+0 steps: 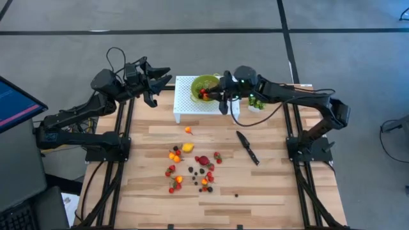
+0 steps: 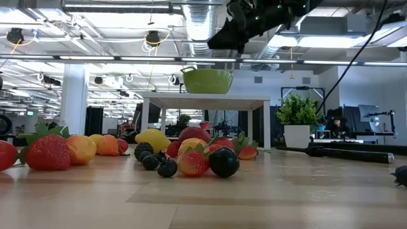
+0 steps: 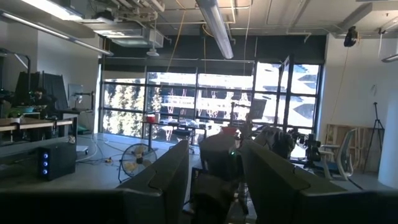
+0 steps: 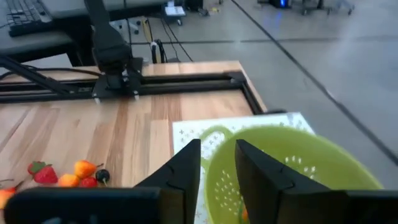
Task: Pick & Place Fruit
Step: Put the red strawberry into the green strainer bowl
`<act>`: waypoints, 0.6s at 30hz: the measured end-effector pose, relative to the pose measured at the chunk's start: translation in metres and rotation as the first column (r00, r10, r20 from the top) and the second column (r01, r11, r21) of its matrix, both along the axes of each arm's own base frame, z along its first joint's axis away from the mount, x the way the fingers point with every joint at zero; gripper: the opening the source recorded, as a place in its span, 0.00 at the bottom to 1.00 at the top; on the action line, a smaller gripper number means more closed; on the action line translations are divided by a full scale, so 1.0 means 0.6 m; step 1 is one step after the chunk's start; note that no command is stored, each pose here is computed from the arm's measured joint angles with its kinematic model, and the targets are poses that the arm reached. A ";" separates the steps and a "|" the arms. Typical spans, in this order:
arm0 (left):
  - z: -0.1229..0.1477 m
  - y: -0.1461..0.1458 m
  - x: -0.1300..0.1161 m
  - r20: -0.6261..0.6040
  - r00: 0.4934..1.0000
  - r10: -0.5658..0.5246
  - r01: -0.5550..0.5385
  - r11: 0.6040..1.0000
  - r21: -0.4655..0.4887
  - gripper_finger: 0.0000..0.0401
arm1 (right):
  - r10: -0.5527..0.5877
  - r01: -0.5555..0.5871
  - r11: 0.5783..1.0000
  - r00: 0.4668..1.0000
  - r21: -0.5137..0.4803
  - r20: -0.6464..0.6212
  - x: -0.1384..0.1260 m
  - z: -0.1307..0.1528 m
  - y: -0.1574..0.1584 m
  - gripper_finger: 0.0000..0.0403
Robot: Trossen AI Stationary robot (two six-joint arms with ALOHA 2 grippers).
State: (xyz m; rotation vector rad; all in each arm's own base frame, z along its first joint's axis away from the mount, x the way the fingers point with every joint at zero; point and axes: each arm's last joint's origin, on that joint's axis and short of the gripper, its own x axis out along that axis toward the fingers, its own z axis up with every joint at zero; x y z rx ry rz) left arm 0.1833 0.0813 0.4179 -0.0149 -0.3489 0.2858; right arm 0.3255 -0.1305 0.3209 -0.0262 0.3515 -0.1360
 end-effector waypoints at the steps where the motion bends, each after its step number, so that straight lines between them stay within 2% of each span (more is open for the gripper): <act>1: 0.000 0.000 0.000 0.000 1.000 0.000 0.000 1.000 0.000 0.35 | 0.013 -0.013 1.000 1.000 -0.015 0.010 -0.002 0.006 0.007 0.24; 12: 0.000 0.000 0.000 0.000 1.000 0.000 0.000 1.000 0.000 0.35 | 0.184 -0.174 0.981 0.975 -0.082 0.128 -0.027 0.075 0.108 0.18; 18: 0.000 0.000 0.000 0.000 1.000 0.000 0.000 1.000 0.000 0.35 | 0.353 -0.330 0.925 0.929 -0.186 0.107 -0.028 0.083 0.190 0.14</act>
